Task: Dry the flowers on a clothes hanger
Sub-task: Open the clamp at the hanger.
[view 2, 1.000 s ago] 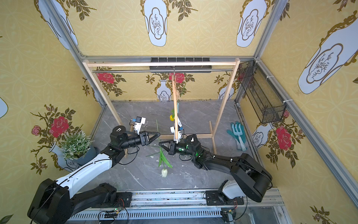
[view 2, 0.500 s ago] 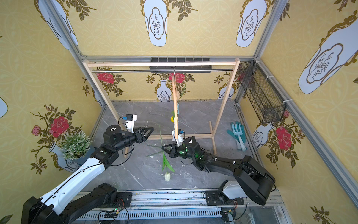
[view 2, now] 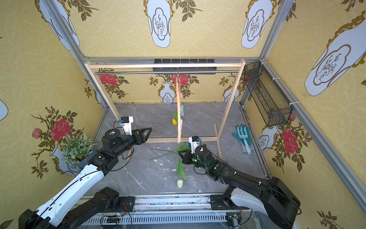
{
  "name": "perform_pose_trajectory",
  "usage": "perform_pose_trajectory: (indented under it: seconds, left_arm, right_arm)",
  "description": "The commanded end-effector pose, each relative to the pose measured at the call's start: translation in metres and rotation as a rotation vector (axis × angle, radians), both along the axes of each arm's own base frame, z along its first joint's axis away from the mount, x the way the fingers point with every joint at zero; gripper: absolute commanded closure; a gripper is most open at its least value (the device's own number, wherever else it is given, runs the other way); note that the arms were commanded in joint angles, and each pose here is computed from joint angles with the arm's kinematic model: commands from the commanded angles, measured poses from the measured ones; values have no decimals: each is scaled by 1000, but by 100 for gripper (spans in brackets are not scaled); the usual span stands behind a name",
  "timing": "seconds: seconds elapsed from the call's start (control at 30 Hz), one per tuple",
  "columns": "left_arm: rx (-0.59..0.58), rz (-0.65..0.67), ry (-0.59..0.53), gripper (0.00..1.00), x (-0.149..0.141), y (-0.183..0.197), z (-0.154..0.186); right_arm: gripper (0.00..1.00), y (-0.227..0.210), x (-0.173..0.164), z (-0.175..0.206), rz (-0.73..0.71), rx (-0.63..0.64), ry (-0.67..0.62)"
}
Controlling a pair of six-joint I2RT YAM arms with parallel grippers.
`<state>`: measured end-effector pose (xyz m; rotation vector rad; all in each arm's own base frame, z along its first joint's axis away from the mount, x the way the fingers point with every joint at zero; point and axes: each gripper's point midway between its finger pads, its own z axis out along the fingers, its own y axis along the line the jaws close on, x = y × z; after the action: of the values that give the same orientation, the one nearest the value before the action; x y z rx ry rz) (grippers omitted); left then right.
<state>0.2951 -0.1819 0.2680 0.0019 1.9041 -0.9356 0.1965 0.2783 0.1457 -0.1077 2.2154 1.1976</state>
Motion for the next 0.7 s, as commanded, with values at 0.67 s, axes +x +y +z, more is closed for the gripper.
perform_pose_trajectory:
  seconds: [0.67]
  left_arm:
    - [19,-17,-43,25,5,-4,10]
  right_arm:
    - [100,-83,85,91,-232,-157,-207]
